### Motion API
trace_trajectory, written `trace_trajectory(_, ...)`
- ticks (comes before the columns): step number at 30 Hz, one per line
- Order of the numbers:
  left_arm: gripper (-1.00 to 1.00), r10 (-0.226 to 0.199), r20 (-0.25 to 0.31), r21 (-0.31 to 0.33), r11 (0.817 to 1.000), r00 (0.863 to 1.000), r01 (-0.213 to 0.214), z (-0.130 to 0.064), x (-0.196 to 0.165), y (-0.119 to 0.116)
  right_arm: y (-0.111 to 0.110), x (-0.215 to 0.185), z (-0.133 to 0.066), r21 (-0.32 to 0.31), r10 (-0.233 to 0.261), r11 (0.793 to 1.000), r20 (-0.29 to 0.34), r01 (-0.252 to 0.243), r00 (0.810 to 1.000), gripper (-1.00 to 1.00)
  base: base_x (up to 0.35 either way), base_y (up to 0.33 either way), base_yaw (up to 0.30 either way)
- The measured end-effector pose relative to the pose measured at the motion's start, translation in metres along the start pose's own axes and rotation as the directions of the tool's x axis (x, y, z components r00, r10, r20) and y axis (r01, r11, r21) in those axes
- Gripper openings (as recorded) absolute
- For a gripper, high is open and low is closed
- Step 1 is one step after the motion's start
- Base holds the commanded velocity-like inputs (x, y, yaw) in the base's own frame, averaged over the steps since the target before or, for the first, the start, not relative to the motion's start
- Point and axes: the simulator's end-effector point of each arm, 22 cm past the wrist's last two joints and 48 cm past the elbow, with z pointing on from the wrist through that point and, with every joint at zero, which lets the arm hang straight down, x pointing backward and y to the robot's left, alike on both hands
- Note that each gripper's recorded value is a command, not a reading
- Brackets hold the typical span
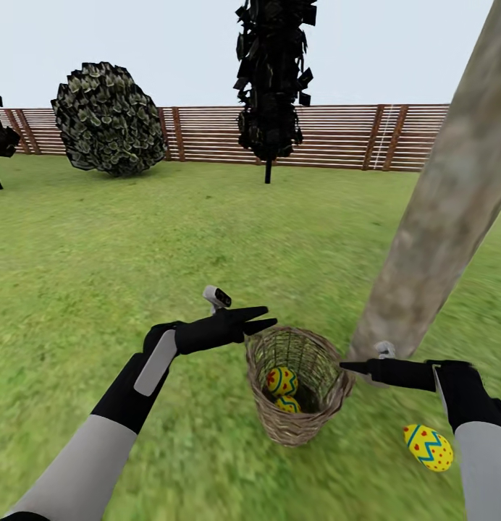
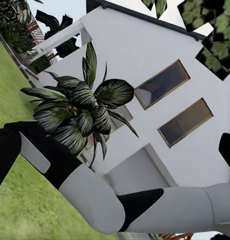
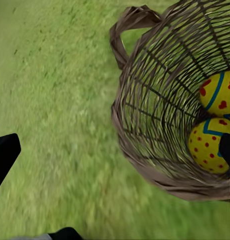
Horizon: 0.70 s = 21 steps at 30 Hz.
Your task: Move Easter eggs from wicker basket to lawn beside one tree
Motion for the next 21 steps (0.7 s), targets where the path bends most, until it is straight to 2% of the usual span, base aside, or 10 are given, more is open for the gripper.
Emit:
trace_trajectory(3, 1.00, -0.001, -0.001, 0.002, 1.000, 1.000, 0.001, 0.001, 0.001, 0.000, -0.001, 0.002, 0.001, 0.003, 0.002, 1.000, -0.005, -0.002, 1.000, 1.00, 0.104, 0.302, 0.000)
trace_trajectory(7, 1.00, -0.002, -0.001, 0.003, 1.000, 1.000, 0.002, 0.002, 0.001, 0.000, -0.010, 0.002, 0.002, 0.047, 0.003, 0.999, -0.006, -0.003, 1.000, 1.00, 0.117, 0.214, 0.000)
trace_trajectory(10, 1.00, -0.001, 0.000, 0.002, 1.000, 1.000, 0.001, 0.001, 0.001, 0.000, -0.014, 0.004, 0.007, 0.075, -0.002, 0.997, -0.016, 0.003, 1.000, 1.00, 0.050, 0.054, 0.000)
trace_trajectory(15, 1.00, 0.004, -0.002, 0.001, 1.000, 1.000, -0.004, 0.001, 0.000, -0.002, -0.024, 0.008, 0.020, 0.158, -0.014, 0.987, -0.036, 0.019, 0.999, 1.00, 0.009, 0.010, -0.083)
trace_trajectory(21, 1.00, 0.010, -0.001, 0.005, 1.000, 1.000, -0.010, 0.002, -0.001, -0.006, -0.024, 0.007, 0.025, 0.179, -0.017, 0.984, -0.036, 0.023, 0.999, 1.00, 0.086, 0.065, -0.192)
